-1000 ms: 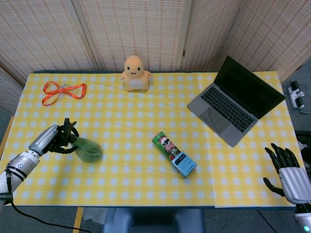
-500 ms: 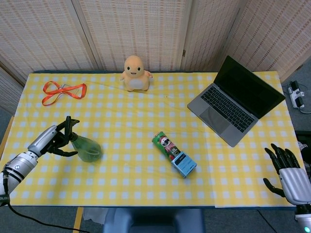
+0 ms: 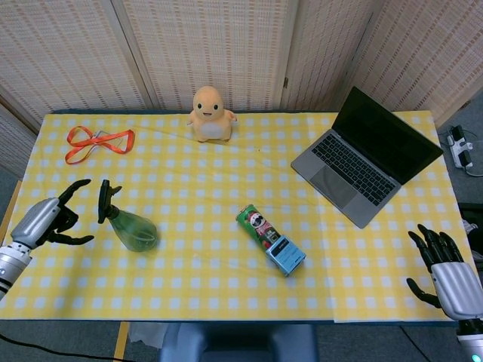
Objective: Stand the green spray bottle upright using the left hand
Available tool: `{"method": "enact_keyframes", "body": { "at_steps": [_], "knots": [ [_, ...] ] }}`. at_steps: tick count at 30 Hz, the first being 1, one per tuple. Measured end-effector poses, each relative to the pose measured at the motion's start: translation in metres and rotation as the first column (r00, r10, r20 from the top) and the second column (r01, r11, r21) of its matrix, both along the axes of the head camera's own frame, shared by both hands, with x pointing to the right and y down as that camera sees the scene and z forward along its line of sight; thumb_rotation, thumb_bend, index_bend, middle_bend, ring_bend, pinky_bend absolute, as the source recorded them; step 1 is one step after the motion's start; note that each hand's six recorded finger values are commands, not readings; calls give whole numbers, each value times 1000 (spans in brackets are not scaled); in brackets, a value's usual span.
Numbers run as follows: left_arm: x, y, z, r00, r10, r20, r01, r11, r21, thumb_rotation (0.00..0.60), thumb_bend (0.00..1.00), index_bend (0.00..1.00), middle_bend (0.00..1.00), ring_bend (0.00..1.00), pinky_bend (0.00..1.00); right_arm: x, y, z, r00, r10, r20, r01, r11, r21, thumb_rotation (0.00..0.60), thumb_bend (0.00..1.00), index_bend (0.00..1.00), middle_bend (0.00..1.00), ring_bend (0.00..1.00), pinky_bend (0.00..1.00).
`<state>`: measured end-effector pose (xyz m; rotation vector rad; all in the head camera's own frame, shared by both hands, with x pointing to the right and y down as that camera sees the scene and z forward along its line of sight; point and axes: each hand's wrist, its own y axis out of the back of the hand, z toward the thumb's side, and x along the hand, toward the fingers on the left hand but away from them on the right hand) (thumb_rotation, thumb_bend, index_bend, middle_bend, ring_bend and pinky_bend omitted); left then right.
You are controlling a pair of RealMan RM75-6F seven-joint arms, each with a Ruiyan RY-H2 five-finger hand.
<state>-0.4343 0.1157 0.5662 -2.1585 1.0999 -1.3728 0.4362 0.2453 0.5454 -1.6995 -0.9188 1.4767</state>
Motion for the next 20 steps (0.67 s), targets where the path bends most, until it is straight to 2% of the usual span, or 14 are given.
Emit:
{"method": "enact_keyframes", "body": {
  "at_steps": [2,3,4,7,9,11,13,20],
  "knots": [
    [-10,3,-4,997,12,80,-18,996,84,600,166,122,983,955,1000,-1,0,0,1000,-5,0,5,1000,-1,600,327,0,0,0,0],
    [-14,4,-7,993,13,117,-28,992,124,600,166,150,896,838,954,-2,0,1,1000,-8,0,8,1000,-1,600,327,0,0,0,0],
    [-19,7,-10,986,10,168,-41,983,179,600,165,178,774,696,832,-3,0,1,1000,-10,0,10,1000,-2,600,327,0,0,0,0],
    [-31,26,-17,962,-34,272,-51,953,298,600,166,186,372,351,337,-5,-1,2,1000,-16,6,16,1000,4,600,327,0,0,0,0],
    [-39,50,-16,950,-79,301,-24,946,324,600,163,150,176,128,168,-8,-2,1,1000,-27,16,26,999,18,600,327,0,0,0,0],
    [-46,80,-12,939,-126,319,20,948,316,600,152,104,46,10,37,-10,-2,0,999,-37,29,36,999,35,600,327,0,0,0,0],
    [-49,95,-9,929,-142,342,36,953,300,600,138,70,1,0,0,-11,-2,-2,998,-47,43,44,998,51,600,327,0,0,0,0],
    [-41,116,-8,885,-127,447,4,964,266,600,133,67,0,0,0,-12,1,-1,997,-54,50,52,998,39,600,327,0,0,0,0]
  ]
}}
